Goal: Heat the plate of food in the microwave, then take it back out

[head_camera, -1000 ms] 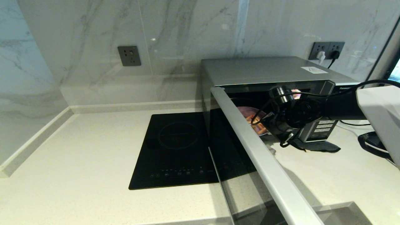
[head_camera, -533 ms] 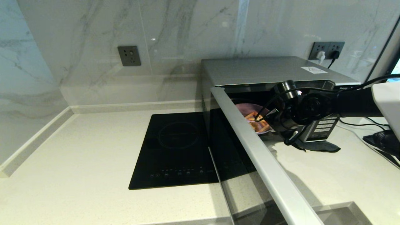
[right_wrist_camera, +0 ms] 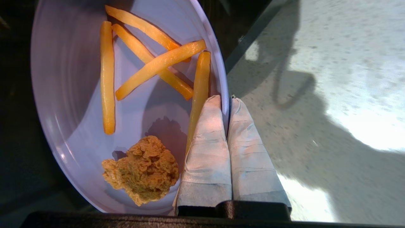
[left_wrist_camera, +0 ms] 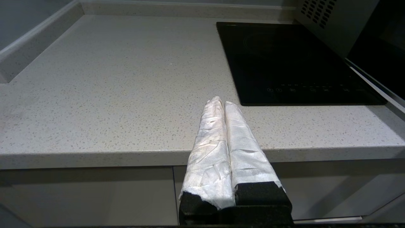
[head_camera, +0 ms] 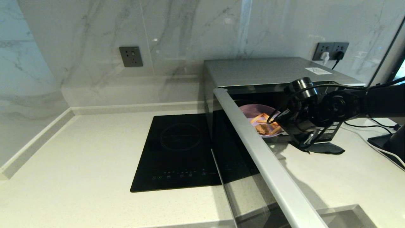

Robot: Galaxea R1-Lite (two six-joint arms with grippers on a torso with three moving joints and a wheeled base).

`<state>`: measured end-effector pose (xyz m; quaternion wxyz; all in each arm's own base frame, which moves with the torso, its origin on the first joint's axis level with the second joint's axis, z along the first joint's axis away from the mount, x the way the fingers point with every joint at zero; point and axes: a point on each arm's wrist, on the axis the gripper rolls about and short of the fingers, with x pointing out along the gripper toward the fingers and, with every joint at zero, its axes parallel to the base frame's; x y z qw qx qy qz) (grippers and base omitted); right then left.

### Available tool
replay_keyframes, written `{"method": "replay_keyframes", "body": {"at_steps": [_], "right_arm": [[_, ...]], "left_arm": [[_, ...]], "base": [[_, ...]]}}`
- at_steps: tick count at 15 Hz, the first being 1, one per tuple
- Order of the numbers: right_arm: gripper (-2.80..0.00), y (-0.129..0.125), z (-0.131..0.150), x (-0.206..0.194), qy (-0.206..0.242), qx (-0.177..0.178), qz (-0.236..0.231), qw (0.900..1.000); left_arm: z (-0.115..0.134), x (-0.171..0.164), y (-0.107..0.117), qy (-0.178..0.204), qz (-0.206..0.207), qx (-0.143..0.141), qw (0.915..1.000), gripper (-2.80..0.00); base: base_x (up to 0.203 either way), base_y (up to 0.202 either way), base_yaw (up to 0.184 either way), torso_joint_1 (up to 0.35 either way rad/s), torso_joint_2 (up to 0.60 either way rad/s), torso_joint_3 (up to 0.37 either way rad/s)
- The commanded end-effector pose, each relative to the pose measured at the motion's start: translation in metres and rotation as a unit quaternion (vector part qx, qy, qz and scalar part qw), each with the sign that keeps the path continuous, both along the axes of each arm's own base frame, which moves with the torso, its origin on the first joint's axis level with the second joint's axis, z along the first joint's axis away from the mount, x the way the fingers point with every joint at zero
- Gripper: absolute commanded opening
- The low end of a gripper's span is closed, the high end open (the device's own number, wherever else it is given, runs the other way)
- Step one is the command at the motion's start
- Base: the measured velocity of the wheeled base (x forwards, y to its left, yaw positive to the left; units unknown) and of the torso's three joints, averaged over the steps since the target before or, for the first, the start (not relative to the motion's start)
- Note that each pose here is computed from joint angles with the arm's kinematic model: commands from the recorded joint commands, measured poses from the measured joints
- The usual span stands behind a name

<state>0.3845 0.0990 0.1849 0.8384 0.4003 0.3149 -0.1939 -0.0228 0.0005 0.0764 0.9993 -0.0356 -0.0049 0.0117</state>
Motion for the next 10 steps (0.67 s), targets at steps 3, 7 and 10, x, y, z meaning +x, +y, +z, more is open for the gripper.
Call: {"method": "replay_keyframes", "body": {"at_steps": [3, 7, 10], "right_arm": [[-2.8, -0.013, 0.033, -0.045, -0.024, 0.004, -0.003, 1.0], [-2.8, -0.025, 0.043, -0.092, -0.022, 0.003, -0.003, 1.0], [-2.8, -0.034, 0.051, -0.124, -0.03, 0.002, -0.006, 1.0]], "left_arm": [[0.0, 0.0, 0.0, 0.001, 0.0, -0.001, 1.0, -2.8], [0.0, 0.0, 0.0, 0.001, 0.0, -0.001, 1.0, -2.8], [0.0, 0.0, 0.0, 0.001, 0.0, -0.001, 1.0, -2.8]], "base": [[0.0, 0.0, 0.0, 0.0, 0.0, 0.0], [0.0, 0.0, 0.0, 0.0, 0.0, 0.0], [0.0, 0.0, 0.0, 0.0, 0.0, 0.0]]}}
